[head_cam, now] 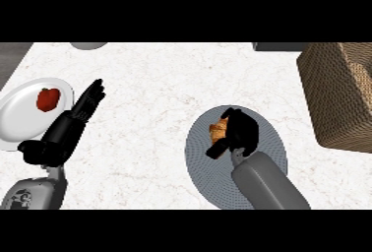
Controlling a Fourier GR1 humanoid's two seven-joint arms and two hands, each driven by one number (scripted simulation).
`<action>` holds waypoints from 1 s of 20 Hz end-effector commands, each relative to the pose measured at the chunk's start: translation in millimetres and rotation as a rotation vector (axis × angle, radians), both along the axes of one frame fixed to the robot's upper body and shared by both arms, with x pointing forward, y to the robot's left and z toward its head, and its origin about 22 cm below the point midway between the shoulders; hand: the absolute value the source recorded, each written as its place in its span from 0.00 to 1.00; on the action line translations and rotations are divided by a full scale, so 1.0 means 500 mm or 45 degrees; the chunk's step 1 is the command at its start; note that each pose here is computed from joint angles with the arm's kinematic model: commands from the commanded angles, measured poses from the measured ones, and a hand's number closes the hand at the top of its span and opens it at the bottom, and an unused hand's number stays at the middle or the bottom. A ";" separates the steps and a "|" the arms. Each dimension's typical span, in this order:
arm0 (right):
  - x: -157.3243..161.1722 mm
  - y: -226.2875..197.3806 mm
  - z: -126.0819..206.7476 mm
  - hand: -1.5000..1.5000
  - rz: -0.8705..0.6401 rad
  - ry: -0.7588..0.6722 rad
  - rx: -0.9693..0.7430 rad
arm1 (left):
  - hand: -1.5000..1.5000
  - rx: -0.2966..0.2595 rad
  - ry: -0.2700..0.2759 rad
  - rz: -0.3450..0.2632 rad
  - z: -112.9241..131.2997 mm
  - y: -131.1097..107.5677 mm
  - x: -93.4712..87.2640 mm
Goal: Pick the croissant from the placemat and place it in the basket
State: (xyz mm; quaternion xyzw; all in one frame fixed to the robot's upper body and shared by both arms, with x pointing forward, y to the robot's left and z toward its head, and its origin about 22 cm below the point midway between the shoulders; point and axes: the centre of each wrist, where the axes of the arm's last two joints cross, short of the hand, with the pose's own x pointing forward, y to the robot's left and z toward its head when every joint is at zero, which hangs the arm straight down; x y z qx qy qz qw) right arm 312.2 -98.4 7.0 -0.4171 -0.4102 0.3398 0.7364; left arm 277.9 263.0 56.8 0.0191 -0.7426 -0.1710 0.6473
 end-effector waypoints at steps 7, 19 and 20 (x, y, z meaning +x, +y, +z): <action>-0.209 -0.161 -0.065 1.00 0.929 0.027 -0.154 | 0.50 -0.001 0.027 0.071 -0.002 0.027 -0.016; -0.313 -0.289 0.161 1.00 0.834 -0.549 0.532 | 0.50 0.006 0.013 0.068 -0.011 0.024 -0.028; -0.343 -0.275 0.177 1.00 0.842 -0.594 0.618 | 0.50 -0.009 0.013 0.069 -0.006 0.023 -0.038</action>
